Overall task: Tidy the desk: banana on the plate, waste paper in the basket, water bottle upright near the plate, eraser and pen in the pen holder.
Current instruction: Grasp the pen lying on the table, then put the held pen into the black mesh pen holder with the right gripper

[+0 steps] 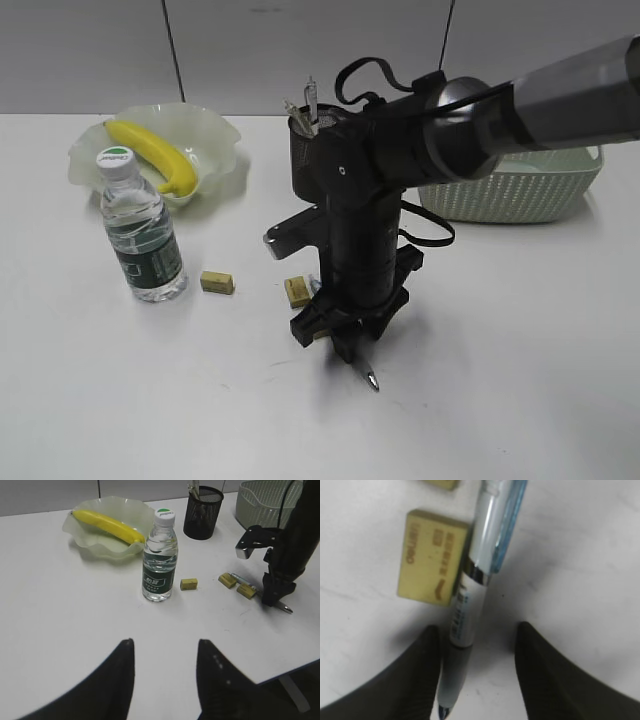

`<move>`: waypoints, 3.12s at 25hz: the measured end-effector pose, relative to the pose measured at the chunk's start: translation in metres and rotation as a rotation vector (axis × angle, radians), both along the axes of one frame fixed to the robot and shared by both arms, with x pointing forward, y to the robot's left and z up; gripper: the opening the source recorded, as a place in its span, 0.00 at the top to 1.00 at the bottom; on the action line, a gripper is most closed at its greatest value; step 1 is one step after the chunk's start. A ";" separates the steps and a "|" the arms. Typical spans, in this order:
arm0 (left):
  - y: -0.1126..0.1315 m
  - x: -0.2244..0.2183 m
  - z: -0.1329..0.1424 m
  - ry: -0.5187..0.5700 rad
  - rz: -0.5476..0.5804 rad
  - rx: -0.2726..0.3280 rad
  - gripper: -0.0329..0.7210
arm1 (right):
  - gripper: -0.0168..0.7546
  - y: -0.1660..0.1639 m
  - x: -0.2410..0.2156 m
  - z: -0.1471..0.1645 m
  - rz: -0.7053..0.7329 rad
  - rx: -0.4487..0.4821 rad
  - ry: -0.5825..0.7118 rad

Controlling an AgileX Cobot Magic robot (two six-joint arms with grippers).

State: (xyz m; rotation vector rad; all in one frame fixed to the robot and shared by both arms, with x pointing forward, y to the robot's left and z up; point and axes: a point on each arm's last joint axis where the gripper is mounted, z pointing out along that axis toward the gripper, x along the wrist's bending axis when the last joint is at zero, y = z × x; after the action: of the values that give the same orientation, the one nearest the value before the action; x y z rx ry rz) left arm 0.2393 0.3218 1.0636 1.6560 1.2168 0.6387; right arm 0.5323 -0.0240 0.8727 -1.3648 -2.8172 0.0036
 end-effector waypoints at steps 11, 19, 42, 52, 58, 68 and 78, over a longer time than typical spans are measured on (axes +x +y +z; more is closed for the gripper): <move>0.000 0.000 0.000 0.000 0.000 0.000 0.55 | 0.83 -0.001 -0.001 0.018 -0.014 0.003 -0.017; 0.000 0.000 0.000 0.000 0.000 0.000 0.55 | 0.83 -0.022 0.000 0.159 -0.011 0.182 -0.463; 0.000 0.000 0.000 0.000 0.000 0.000 0.55 | 0.83 -0.028 0.118 0.118 -0.129 0.814 -1.051; 0.000 0.000 0.000 0.000 0.000 0.000 0.55 | 0.83 -0.031 0.130 0.066 -0.209 0.791 -0.985; 0.000 0.000 0.000 0.000 0.000 0.000 0.55 | 0.81 -0.032 0.129 0.052 -0.188 0.731 -0.949; 0.000 0.000 0.000 0.000 0.000 0.000 0.55 | 0.38 -0.035 0.129 0.049 -0.194 0.695 -0.919; 0.000 0.000 0.000 0.000 0.000 0.000 0.55 | 0.36 -0.054 0.104 0.130 -0.206 0.567 -0.841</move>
State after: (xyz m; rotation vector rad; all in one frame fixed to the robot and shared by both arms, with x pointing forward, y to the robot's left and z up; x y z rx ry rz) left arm 0.2393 0.3218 1.0636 1.6560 1.2168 0.6387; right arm 0.6364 -0.0780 1.0022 -1.7399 -2.7681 -1.5622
